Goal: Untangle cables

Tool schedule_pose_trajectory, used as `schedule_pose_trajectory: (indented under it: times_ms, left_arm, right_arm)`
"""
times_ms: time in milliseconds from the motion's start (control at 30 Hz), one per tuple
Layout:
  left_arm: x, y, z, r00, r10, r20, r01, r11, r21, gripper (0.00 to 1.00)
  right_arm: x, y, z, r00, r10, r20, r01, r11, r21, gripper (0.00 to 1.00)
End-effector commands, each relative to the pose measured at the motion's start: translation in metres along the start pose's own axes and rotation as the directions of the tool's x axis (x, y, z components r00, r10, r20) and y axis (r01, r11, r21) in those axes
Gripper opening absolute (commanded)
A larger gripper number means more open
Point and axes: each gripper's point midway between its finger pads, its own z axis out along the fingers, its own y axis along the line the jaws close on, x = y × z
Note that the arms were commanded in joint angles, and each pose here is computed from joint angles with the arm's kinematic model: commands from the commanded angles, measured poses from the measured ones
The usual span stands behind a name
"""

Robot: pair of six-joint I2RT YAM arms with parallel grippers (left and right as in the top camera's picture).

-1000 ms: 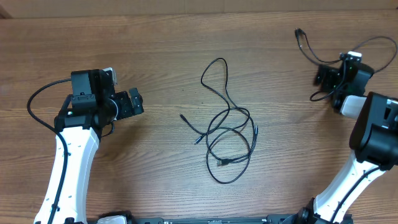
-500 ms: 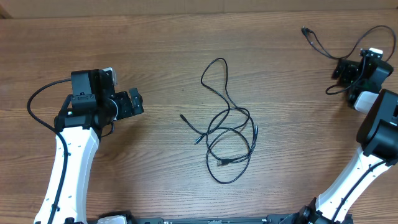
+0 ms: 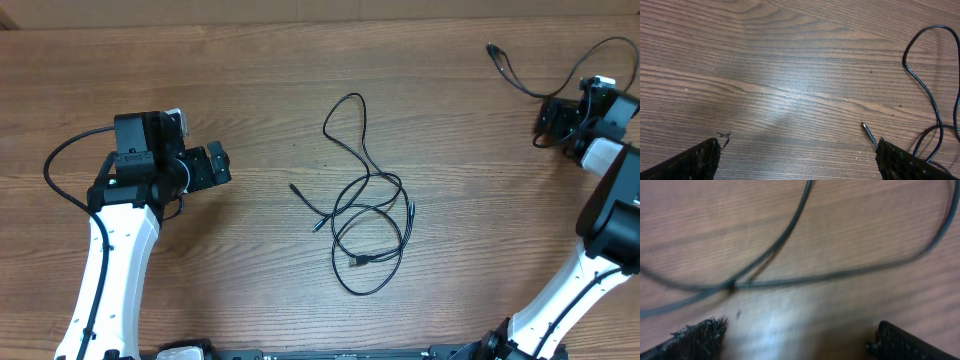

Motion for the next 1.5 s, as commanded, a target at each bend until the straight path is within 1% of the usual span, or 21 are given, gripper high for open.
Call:
schedule_pose_trajectory:
  times_ms: [0, 133, 367, 433, 500, 567, 667, 733, 833, 867, 900, 1000, 1067, 1133, 1167, 1200, 1233, 1300, 1367, 1400, 1467]
  left_arm:
    - [-0.003, 0.0, -0.003, 1.0, 0.024, 0.015, -0.024, 1.0, -0.005, 0.99]
    - [-0.003, 0.0, -0.003, 1.0, 0.024, 0.015, -0.024, 1.0, -0.005, 1.0]
    - [-0.003, 0.0, -0.003, 1.0, 0.024, 0.015, -0.024, 1.0, -0.005, 1.0]
    - [-0.003, 0.0, -0.003, 1.0, 0.024, 0.015, -0.024, 1.0, -0.005, 1.0]
    - [-0.003, 0.0, -0.003, 1.0, 0.024, 0.015, -0.024, 1.0, -0.005, 0.99]
    - [-0.003, 0.0, -0.003, 1.0, 0.024, 0.015, -0.024, 1.0, -0.005, 1.0]
    - [-0.003, 0.0, -0.003, 1.0, 0.024, 0.015, -0.024, 1.0, -0.005, 1.0]
    - [-0.003, 0.0, -0.003, 1.0, 0.024, 0.015, -0.024, 1.0, -0.005, 1.0]
    - [-0.003, 0.0, -0.003, 1.0, 0.024, 0.015, -0.024, 1.0, -0.005, 0.99]
    - [-0.003, 0.0, -0.003, 1.0, 0.024, 0.015, -0.024, 1.0, -0.005, 0.99]
    - [-0.003, 0.0, -0.003, 1.0, 0.024, 0.015, -0.024, 1.0, -0.005, 0.99]
    - [-0.003, 0.0, -0.003, 1.0, 0.024, 0.015, -0.024, 1.0, -0.005, 1.0]
    - [-0.003, 0.0, -0.003, 1.0, 0.024, 0.015, -0.024, 1.0, -0.005, 1.0]
    - [-0.003, 0.0, -0.003, 1.0, 0.024, 0.015, -0.024, 1.0, -0.005, 0.99]
    - [-0.003, 0.0, -0.003, 1.0, 0.024, 0.015, -0.024, 1.0, -0.005, 1.0]
    - [-0.003, 0.0, -0.003, 1.0, 0.024, 0.015, -0.024, 1.0, -0.005, 0.99]
    - [-0.003, 0.0, -0.003, 1.0, 0.024, 0.015, -0.024, 1.0, -0.005, 1.0]
    - [-0.003, 0.0, -0.003, 1.0, 0.024, 0.015, -0.024, 1.0, -0.005, 1.0]
    - [-0.003, 0.0, -0.003, 1.0, 0.024, 0.015, -0.024, 1.0, -0.005, 0.99]
    - [-0.003, 0.0, -0.003, 1.0, 0.024, 0.015, -0.024, 1.0, -0.005, 0.99]
    - [-0.003, 0.0, -0.003, 1.0, 0.024, 0.015, -0.024, 1.0, -0.005, 1.0]
  right_arm:
    - [0.013, 0.007, -0.017, 0.997, 0.014, -0.073, -0.016, 1.0, -0.027, 1.0]
    - [-0.007, 0.01, -0.051, 0.997, 0.014, -0.075, -0.016, 0.999, -0.028, 1.0]
    - [-0.05, 0.02, -0.136, 0.999, 0.008, -0.036, -0.009, 0.999, -0.035, 1.0]
    - [-0.056, 0.03, -0.16, 0.999, 0.002, -0.032, -0.004, 0.998, -0.062, 1.0]
    - [-0.058, 0.05, -0.184, 0.999, -0.005, -0.039, 0.0, 0.993, -0.12, 1.0]
    - [-0.054, 0.065, -0.201, 0.998, 0.007, -0.067, -0.017, 0.989, -0.149, 1.0]
    - [-0.034, 0.096, -0.223, 0.986, 0.023, -0.166, -0.055, 0.98, -0.191, 1.0]
    - [-0.015, 0.117, -0.234, 0.966, 0.034, -0.255, -0.091, 0.973, -0.214, 1.0]
    - [0.019, 0.161, -0.251, 0.911, 0.034, -0.411, -0.161, 0.947, -0.279, 1.0]
    - [0.026, 0.176, -0.257, 0.895, 0.028, -0.445, -0.183, 0.933, -0.311, 1.0]
    - [0.032, 0.205, -0.267, 0.877, -0.001, -0.48, -0.211, 0.897, -0.388, 1.0]
    - [0.037, 0.255, -0.291, 0.855, -0.061, -0.515, -0.27, 0.796, -0.542, 1.0]
    - [0.043, 0.276, -0.305, 0.839, -0.103, -0.534, -0.29, 0.745, -0.601, 1.0]
    - [0.05, 0.291, -0.314, 0.829, -0.148, -0.54, -0.282, 0.722, -0.631, 1.0]
    - [0.06, 0.304, -0.322, 0.813, -0.194, -0.549, -0.267, 0.713, -0.648, 1.0]
    - [0.065, 0.309, -0.326, 0.804, -0.21, -0.556, -0.264, 0.711, -0.652, 1.0]
    - [0.072, 0.313, -0.327, 0.789, -0.209, -0.578, -0.27, 0.727, -0.631, 1.0]
    - [0.083, 0.313, -0.323, 0.753, -0.137, -0.643, -0.299, 0.799, -0.521, 1.0]
    - [0.095, 0.31, -0.316, 0.733, -0.058, -0.678, -0.299, 0.867, -0.398, 1.0]
    - [0.103, 0.311, -0.314, 0.726, -0.028, -0.687, -0.29, 0.894, -0.342, 1.0]
    - [0.116, 0.314, -0.314, 0.718, -0.002, -0.696, -0.273, 0.919, -0.284, 1.0]
